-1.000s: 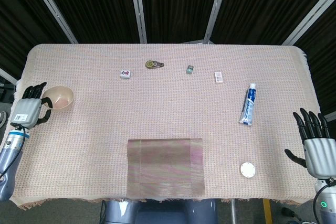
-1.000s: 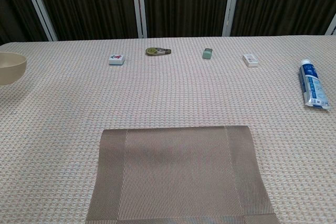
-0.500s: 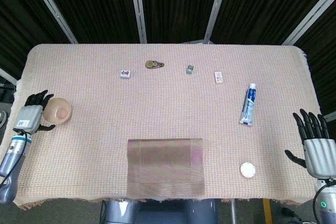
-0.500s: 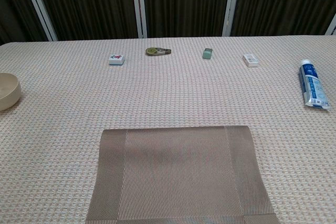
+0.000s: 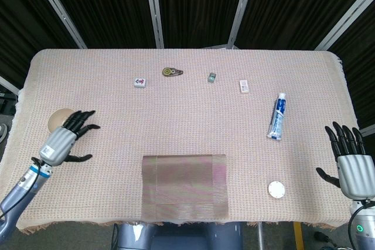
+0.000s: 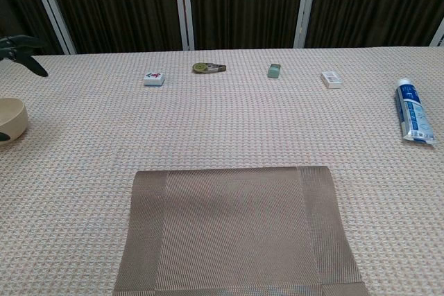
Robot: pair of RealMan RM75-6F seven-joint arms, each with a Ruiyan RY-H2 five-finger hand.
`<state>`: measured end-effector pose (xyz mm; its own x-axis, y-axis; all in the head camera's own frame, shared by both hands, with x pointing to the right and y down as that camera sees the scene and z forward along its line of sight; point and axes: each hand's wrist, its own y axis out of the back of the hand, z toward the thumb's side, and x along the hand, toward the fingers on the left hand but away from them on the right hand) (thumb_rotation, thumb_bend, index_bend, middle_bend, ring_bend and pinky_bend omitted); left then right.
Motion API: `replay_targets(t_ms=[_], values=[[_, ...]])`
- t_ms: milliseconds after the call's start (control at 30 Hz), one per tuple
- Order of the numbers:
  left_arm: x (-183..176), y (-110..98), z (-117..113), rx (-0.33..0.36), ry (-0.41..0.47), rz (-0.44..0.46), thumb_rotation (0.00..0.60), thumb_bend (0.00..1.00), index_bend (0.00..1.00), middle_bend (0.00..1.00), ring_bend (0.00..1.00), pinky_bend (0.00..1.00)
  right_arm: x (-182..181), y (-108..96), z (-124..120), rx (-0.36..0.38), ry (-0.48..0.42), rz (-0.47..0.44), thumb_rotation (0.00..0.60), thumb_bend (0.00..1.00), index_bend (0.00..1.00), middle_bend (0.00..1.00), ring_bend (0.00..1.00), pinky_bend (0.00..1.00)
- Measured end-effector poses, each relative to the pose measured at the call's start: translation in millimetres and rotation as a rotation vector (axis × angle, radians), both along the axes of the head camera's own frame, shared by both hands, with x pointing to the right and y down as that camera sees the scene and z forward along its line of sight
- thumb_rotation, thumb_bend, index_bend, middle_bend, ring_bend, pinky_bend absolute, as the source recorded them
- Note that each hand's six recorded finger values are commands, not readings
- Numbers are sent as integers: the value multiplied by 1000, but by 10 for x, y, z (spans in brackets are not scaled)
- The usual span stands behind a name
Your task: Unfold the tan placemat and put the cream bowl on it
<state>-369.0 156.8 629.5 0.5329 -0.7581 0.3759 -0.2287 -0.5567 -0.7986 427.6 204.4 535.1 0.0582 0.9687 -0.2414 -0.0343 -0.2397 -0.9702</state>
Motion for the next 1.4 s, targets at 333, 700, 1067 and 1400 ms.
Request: replay_targets(t_ms=[333, 700, 1067, 1400], values=[[793, 740, 0, -133, 119, 295, 600, 220, 401, 0, 0, 0, 49, -1, -14, -1, -1, 11, 600, 0, 0, 0, 0, 0], [1207, 1308, 389, -198, 96, 503, 600, 220, 430, 0, 0, 0, 92, -14, -8, -4, 2, 21, 600, 0, 0, 0, 0, 0], [1206, 1444, 548, -170, 82, 567, 600, 219, 433, 0, 0, 0, 101, -17, 18, -13, 7, 23, 600, 0, 0, 0, 0, 0], [1275, 1574, 602, -154, 99, 608, 600, 220, 433, 0, 0, 0, 101, -22, 25, -14, 8, 23, 600, 0, 0, 0, 0, 0]])
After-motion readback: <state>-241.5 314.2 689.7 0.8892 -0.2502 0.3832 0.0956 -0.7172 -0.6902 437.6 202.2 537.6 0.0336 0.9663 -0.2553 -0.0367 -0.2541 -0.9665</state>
